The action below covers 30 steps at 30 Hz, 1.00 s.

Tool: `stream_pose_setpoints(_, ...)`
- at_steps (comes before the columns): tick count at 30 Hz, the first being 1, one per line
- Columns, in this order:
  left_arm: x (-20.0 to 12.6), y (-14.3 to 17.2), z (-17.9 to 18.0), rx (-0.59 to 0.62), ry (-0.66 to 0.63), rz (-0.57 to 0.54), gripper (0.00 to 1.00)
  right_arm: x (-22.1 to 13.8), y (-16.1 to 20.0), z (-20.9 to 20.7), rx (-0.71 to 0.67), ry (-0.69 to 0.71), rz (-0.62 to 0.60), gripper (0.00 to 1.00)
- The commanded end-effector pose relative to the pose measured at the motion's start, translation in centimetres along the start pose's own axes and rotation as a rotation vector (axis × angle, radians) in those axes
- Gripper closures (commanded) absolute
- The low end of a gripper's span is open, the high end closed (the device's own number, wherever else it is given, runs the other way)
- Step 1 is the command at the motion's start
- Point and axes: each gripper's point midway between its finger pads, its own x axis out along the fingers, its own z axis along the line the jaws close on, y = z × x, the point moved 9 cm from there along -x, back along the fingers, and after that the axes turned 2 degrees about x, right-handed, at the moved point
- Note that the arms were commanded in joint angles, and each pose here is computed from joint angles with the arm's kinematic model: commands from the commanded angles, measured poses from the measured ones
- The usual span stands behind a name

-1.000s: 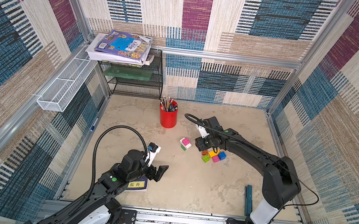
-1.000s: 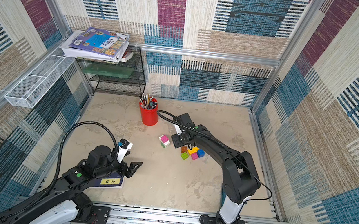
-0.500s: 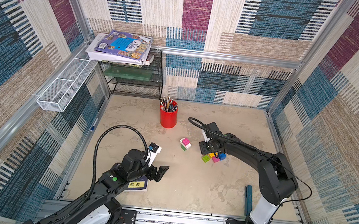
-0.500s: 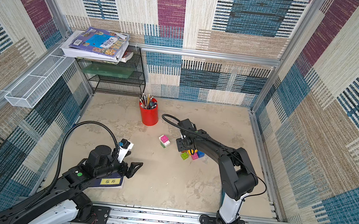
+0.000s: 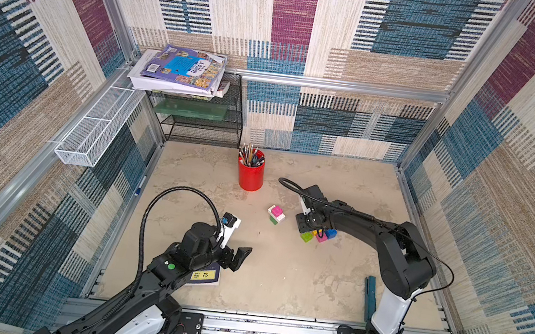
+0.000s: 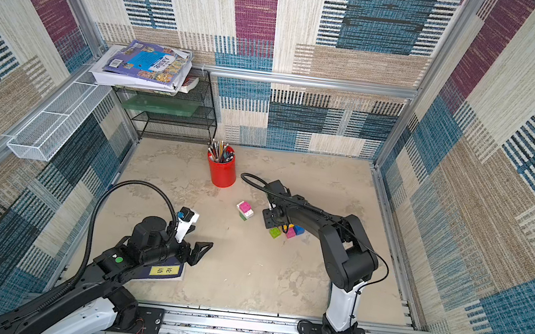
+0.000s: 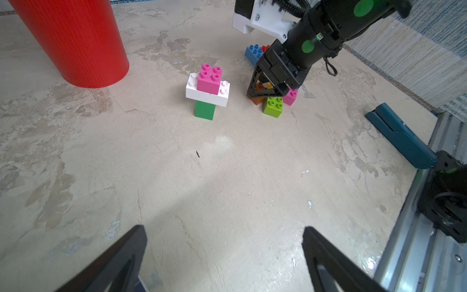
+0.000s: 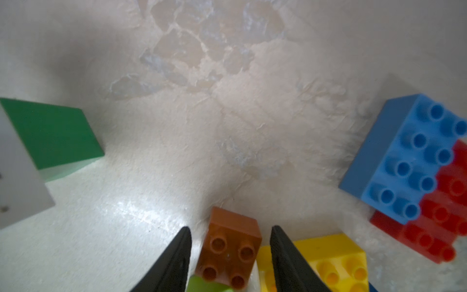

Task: Assemble the letter f with lego
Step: Pick up the lego brick from the center of the board.

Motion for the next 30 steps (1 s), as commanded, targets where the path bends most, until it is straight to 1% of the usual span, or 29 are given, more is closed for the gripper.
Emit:
stream_pose_setpoints(1,-0.1,-0.4,0.0,0.017,0.003,-0.02,0.01,0.2,-0.2,0.2,-0.003,-0.003,-0.018,0.48)
stream_pose_setpoints(8,-0.1,-0.4,0.0,0.016,0.002,-0.02,0.01,0.2,0.0,0.3,-0.007,-0.001,-0.01,0.54)
stream_pose_setpoints(12,-0.1,-0.4,-0.1,0.015,0.004,-0.021,0.01,0.2,0.1,0.4,-0.011,0.002,-0.006,0.56)
stream_pose_setpoints(18,-0.1,-0.4,0.0,0.015,0.002,-0.02,0.01,0.5,0.2,0.4,-0.017,0.01,0.007,0.57)
stream_pose_setpoints(22,-0.2,-0.4,-0.1,0.015,0.002,-0.022,0.01,0.4,0.2,0.4,-0.019,0.005,0.008,0.63)
stream_pose_setpoints(24,-0.2,-0.4,-0.1,0.015,0.002,-0.021,0.01,0.2,-0.1,0.4,-0.023,0.009,0.001,0.65)
stream_pose_setpoints(30,-0.2,-0.4,-0.1,0.015,0.003,-0.023,0.01,-1.4,-1.5,0.5,-0.047,0.013,-0.034,0.66)
